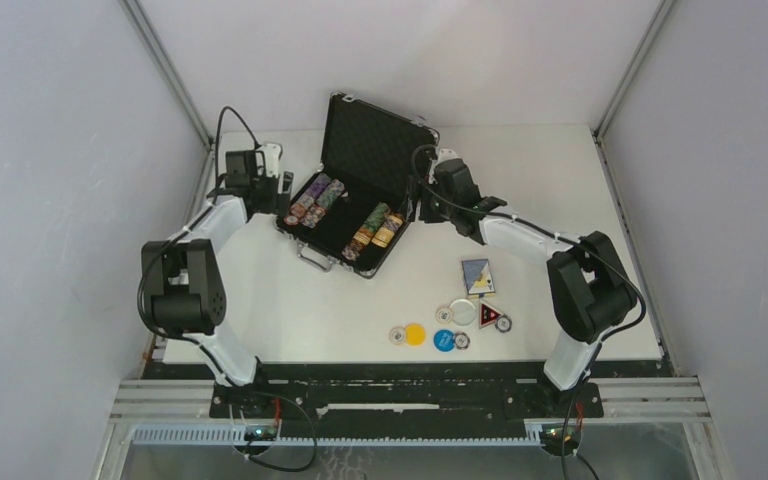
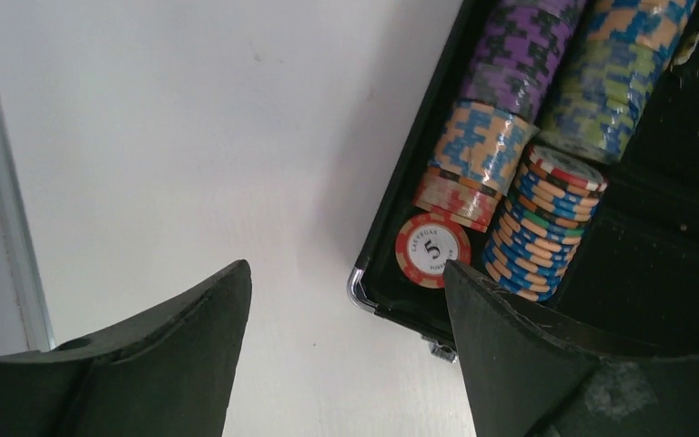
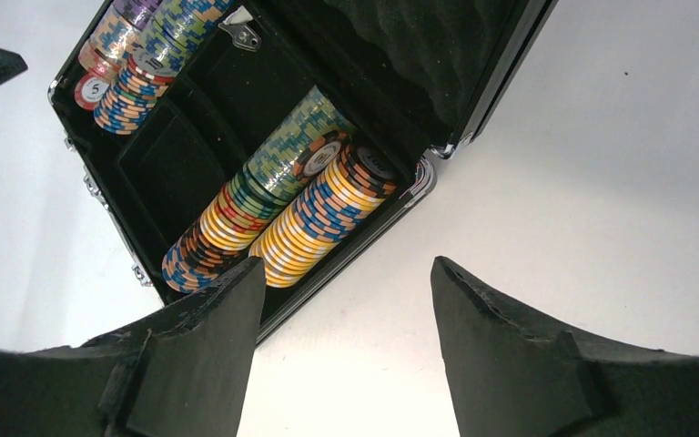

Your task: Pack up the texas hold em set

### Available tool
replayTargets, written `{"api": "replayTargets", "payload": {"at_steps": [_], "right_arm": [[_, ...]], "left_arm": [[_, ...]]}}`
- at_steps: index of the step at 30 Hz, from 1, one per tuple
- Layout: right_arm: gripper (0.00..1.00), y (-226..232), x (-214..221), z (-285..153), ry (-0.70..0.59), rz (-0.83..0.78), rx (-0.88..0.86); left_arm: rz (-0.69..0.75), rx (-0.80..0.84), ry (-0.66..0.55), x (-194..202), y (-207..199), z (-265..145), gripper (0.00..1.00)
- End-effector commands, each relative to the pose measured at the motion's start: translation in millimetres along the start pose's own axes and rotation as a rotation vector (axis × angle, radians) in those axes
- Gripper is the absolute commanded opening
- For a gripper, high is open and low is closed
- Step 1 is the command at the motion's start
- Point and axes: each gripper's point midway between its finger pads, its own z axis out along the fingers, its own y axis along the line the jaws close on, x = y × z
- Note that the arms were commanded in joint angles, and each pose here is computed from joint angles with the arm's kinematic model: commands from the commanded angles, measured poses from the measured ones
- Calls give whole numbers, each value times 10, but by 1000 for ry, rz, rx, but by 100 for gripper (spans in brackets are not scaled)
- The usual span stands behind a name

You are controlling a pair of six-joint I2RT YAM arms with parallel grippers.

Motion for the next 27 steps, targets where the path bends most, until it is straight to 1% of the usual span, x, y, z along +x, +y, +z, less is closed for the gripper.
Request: {"api": "replayTargets", "payload": {"at_steps": [1,4,10,13,19,22,24,27], "right_arm": [[74,146,-192,-96,-53,2,-58],[74,147,-141,-105,-34,8,-55],[74,100,-29,-107,-8,5,-39],[74,99,-2,-118,-6,10,-44],[73,118,13,-140,-7,9,-52],[73,105,30,-153,-6,9,-51],[73,101,39,-158,-5,8,-51],[73,94,65,-160,0,9,-52]], "left_arm": [[82,52,24,-101,-36,-35,81],[95,18,85,-2,43,19,77],[108,13,174,180,65,121,60],[114,16,188,231,54,142,58],[130,44,215,279,-21,203,57],[130,71,242,328,-76,250,51],[135,72,261,362,-84,274,50],[132,80,289,405,-102,297,41]]}}
